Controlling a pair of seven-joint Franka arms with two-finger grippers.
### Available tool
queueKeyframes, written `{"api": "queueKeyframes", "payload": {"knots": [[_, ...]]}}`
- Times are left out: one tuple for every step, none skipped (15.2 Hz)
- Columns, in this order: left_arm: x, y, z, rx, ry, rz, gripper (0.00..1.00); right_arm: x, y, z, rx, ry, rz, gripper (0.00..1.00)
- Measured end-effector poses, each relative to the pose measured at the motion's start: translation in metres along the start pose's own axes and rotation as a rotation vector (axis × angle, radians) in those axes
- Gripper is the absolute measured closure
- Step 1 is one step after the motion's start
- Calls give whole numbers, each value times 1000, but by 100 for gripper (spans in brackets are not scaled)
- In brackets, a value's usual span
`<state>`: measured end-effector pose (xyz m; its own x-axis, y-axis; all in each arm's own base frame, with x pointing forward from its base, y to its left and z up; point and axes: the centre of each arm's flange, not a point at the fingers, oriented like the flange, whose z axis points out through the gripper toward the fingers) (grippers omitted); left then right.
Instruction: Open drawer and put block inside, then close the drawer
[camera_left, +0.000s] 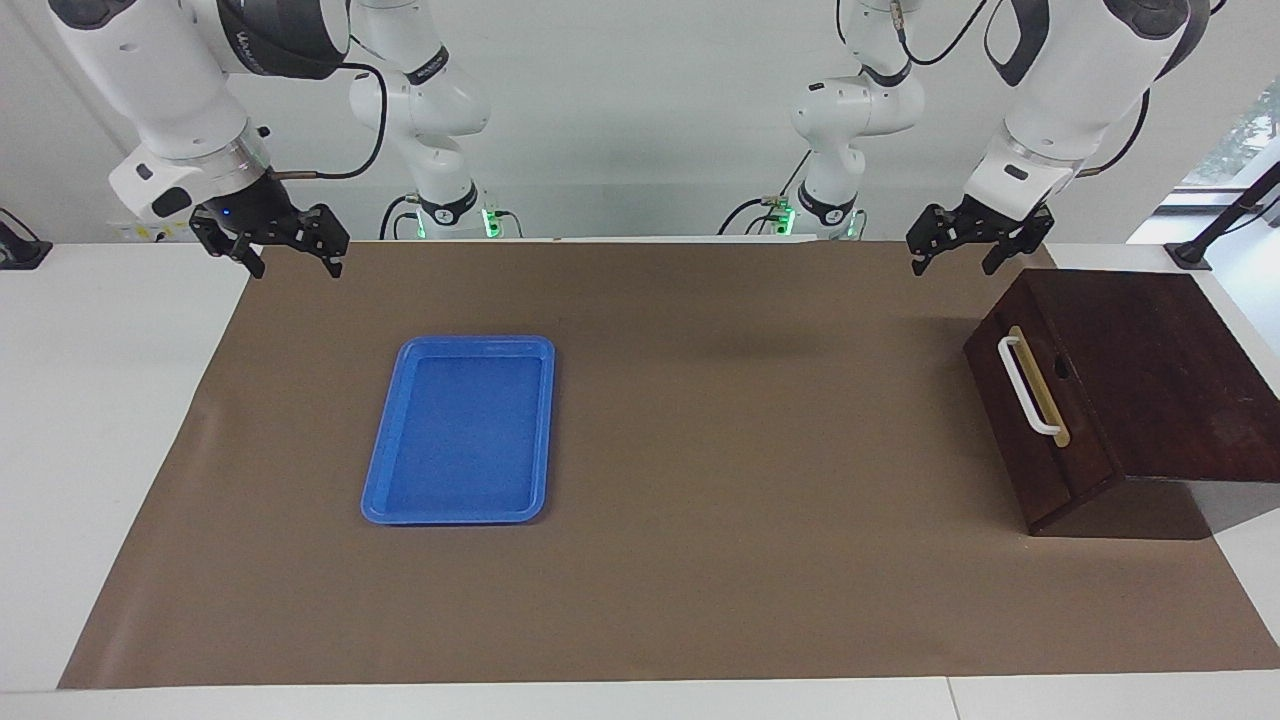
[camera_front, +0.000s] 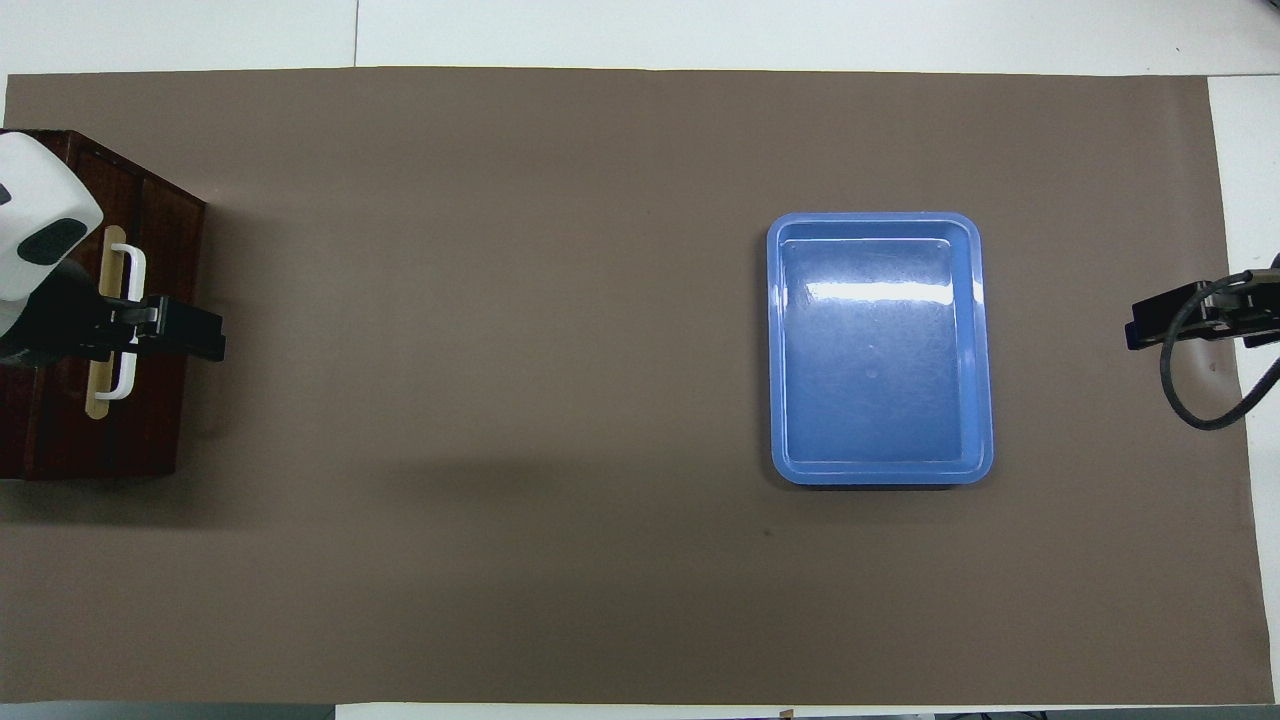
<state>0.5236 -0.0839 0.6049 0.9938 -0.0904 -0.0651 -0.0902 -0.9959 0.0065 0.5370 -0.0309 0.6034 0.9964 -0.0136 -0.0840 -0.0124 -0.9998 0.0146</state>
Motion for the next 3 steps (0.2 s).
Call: {"api": "queueKeyframes", "payload": {"knots": [[0, 1, 0, 0, -2, 3, 0, 0, 0, 0, 0, 0, 0, 0], [0, 1, 0, 0, -3, 5, 0, 0, 0, 0, 0, 0, 0, 0], [0, 1, 0, 0, -4, 6, 0, 0, 0, 0, 0, 0, 0, 0]]}}
